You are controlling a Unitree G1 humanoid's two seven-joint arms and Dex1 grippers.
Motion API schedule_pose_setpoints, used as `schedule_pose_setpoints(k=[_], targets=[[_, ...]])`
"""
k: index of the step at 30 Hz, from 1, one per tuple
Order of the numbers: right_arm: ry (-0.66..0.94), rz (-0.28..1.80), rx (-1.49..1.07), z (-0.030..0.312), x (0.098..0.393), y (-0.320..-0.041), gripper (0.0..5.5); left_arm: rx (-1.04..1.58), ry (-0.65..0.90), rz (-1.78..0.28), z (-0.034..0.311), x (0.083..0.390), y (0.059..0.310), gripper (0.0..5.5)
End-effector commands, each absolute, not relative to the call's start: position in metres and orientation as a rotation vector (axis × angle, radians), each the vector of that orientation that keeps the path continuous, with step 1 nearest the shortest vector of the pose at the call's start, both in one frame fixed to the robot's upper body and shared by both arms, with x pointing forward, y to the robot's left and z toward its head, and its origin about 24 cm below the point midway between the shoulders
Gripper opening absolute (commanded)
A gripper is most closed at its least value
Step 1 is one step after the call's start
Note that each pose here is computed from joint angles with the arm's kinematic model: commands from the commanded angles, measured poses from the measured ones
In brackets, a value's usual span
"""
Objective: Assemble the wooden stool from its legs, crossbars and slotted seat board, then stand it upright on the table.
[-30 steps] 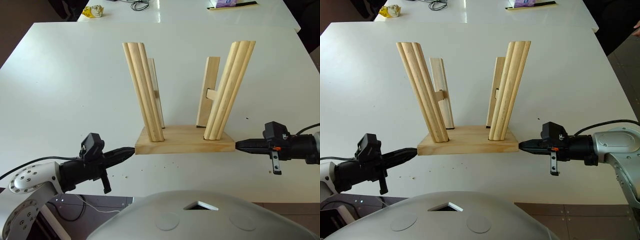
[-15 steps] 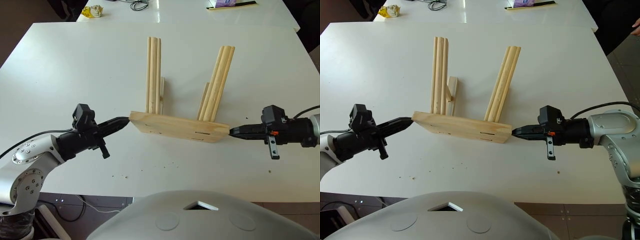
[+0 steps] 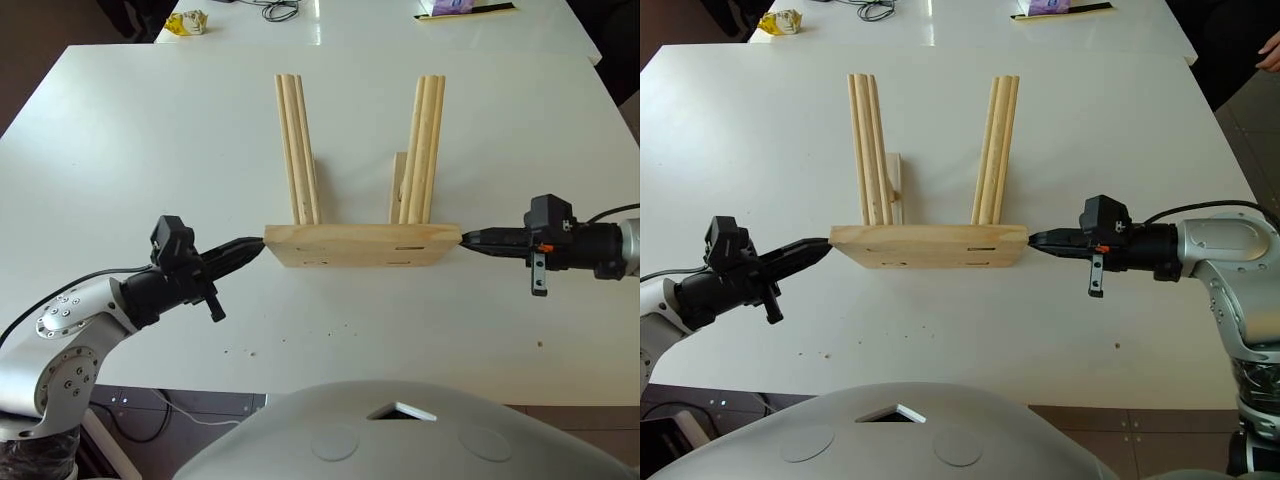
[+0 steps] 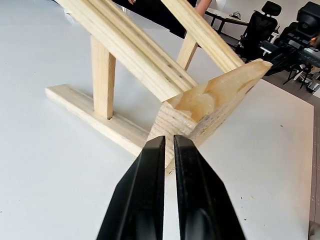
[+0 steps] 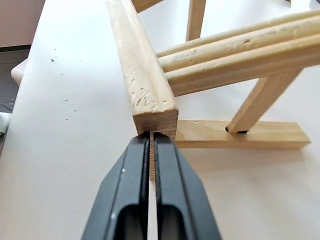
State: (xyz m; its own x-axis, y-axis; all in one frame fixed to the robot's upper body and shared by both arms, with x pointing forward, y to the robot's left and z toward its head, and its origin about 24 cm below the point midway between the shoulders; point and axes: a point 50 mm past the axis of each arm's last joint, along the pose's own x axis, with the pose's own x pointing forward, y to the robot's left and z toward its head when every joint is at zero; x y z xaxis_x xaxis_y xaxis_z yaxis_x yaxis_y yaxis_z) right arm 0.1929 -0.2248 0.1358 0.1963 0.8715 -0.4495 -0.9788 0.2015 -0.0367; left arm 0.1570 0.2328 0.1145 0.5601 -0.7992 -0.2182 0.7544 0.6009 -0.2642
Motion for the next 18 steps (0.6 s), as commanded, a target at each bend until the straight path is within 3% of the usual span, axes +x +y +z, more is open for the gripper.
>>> schedule_pose_setpoints(k=[1, 9, 16, 18], targets=[[0.338, 1.357, -0.358, 0.129, 0.197, -0.220, 0.71, -0.133, 0.383, -1.013, 0.116, 0.148, 0.234, 0.85], [0.345, 1.386, -0.375, 0.124, 0.200, -0.224, 1.82, -0.123, 0.376, -1.058, 0.123, 0.147, 0.232, 1.92], [0.394, 1.370, -0.387, 0.121, 0.200, -0.232, 2.84, 0.044, 0.459, -1.026, 0.112, 0.149, 0.256, 2.95], [0.408, 1.337, -0.402, 0.117, 0.203, -0.236, 2.87, 0.073, 0.456, -1.027, 0.112, 0.150, 0.260, 3.10]])
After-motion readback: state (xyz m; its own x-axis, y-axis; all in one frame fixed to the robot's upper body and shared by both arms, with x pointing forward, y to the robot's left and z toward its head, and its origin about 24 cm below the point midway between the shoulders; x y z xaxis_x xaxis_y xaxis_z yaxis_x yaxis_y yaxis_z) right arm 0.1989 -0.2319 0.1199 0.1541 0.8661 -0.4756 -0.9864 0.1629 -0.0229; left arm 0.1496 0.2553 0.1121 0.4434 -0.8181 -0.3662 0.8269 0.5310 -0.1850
